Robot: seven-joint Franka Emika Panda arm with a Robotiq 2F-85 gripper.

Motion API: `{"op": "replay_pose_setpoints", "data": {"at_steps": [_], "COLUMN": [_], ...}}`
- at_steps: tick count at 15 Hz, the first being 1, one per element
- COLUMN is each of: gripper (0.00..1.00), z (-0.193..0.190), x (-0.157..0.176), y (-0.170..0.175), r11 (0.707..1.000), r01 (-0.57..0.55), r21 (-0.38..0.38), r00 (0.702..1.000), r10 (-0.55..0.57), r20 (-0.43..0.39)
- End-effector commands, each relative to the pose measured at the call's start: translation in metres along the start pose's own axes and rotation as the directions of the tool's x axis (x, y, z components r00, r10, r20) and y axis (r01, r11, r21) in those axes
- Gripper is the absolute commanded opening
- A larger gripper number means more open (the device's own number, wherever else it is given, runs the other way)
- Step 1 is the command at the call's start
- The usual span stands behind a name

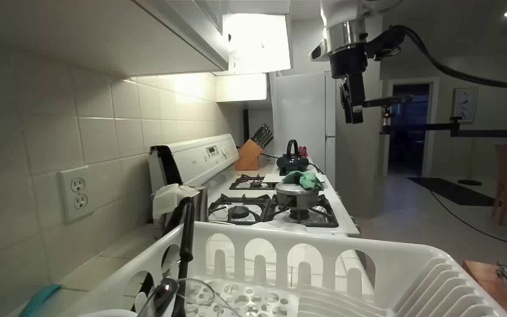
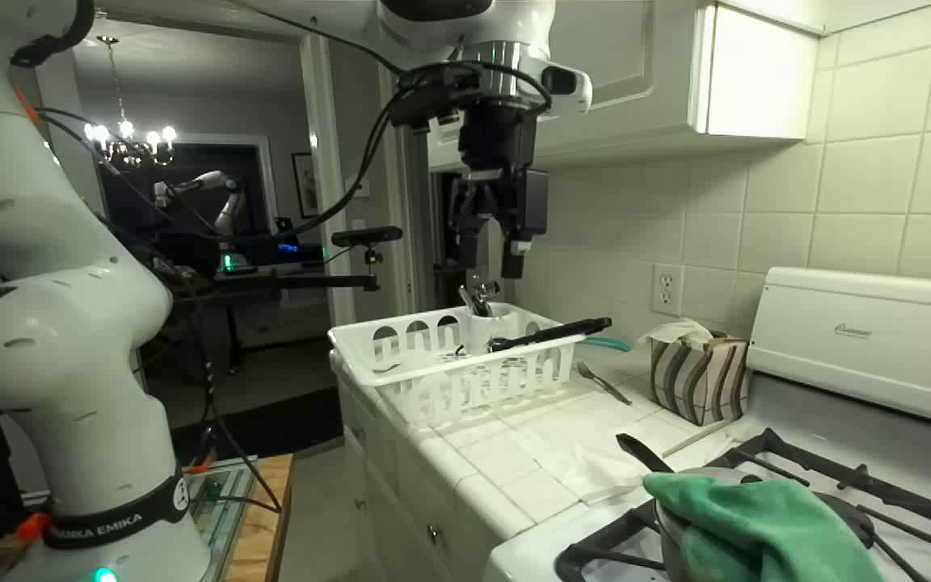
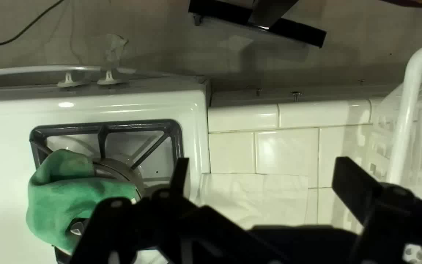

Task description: Uncover the pot and put the green cloth inside

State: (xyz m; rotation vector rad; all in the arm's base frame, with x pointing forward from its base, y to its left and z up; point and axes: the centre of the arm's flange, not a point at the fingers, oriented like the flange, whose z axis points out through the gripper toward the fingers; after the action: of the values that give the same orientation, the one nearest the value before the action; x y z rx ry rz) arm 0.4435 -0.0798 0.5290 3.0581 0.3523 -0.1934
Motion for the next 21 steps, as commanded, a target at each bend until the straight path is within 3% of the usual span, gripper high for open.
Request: {"op": "replay_pose_setpoints", "data": {"at_steps": [1,7,11,15,21], "gripper": [1.00,1.00,1.00,1.00,1.00], "z": [0.000,0.000,0.007,0.023,0.058], "x": [0.000,0.000,0.010,0.015,0.052], "y": [0.000,0.000,-0.012,0.028,0.080], "r11": [1.000,1.000,0.995,0.986,0.979], "r01": [0.000,0.000,0.060,0.051,0.099], "r21": [0.000,0.000,-0.078,-0.157,-0.177], "r00": [1.000,1.000,0.998,0.999,0.995], "r10": [0.000,0.000,-0.059,-0.052,-0.098], "r20": [0.000,0.000,0.009,0.001,0.012]}}
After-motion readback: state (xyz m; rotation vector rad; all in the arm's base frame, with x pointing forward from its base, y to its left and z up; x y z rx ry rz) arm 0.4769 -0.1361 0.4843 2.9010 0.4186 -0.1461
